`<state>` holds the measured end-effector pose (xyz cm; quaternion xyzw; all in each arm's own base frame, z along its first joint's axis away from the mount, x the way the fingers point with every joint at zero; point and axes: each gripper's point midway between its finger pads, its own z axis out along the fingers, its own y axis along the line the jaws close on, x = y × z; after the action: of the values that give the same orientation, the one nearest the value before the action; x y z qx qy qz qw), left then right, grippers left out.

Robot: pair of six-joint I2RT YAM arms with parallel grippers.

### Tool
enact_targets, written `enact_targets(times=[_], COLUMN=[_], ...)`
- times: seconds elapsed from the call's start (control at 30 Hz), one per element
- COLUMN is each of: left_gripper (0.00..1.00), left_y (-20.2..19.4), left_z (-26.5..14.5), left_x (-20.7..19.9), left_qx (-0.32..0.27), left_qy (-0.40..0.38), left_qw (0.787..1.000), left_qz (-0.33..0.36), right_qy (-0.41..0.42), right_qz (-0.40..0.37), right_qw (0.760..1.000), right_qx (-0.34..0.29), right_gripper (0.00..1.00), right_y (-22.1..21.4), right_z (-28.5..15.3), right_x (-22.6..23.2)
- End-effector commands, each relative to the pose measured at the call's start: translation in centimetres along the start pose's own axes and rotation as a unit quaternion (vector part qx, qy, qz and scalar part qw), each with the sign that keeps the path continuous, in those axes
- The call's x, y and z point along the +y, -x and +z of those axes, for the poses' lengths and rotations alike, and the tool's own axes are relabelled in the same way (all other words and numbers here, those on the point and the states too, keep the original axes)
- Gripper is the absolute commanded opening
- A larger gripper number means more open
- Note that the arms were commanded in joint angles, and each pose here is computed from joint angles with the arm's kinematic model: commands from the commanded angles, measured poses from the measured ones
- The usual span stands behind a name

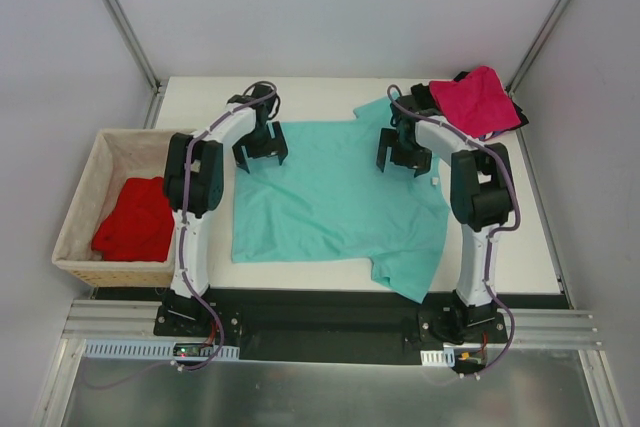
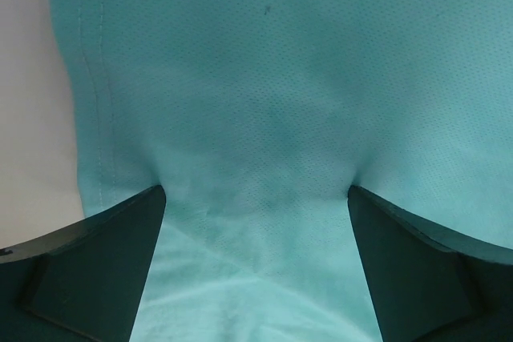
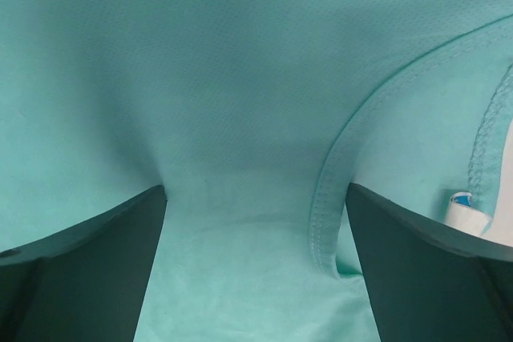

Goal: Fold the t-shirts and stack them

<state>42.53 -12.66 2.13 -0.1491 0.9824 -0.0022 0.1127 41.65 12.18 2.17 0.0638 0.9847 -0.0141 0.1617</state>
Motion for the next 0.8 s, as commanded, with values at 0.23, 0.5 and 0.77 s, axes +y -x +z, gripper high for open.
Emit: enact_targets(times=[0.23, 0.5, 0.77], left_gripper=[0.99, 0.99, 0.99], left_y=[1.3, 3.1, 5.6], left_z=[0.4, 0.8, 1.4], left_x=[0.1, -0.6, -0.8], left_qx=[-0.003, -0.011, -0.021], left_qy=[0.023, 0.01, 0.001], left_qw=[1.0, 1.0, 1.0], left_qz=[0.003, 0.001, -0.005], right_qy=[-0.007, -0.004, -0.002], right_qz=[0.001, 0.007, 0.019], right_qw=[1.0, 1.0, 1.0], right_qx=[0.002, -0.007, -0.013], right_gripper=[0.99, 0.99, 0.99], right_y=[1.4, 3.2, 4.8], right_z=[0.3, 0.6, 1.2], right_x=[0.4, 0.5, 0.3])
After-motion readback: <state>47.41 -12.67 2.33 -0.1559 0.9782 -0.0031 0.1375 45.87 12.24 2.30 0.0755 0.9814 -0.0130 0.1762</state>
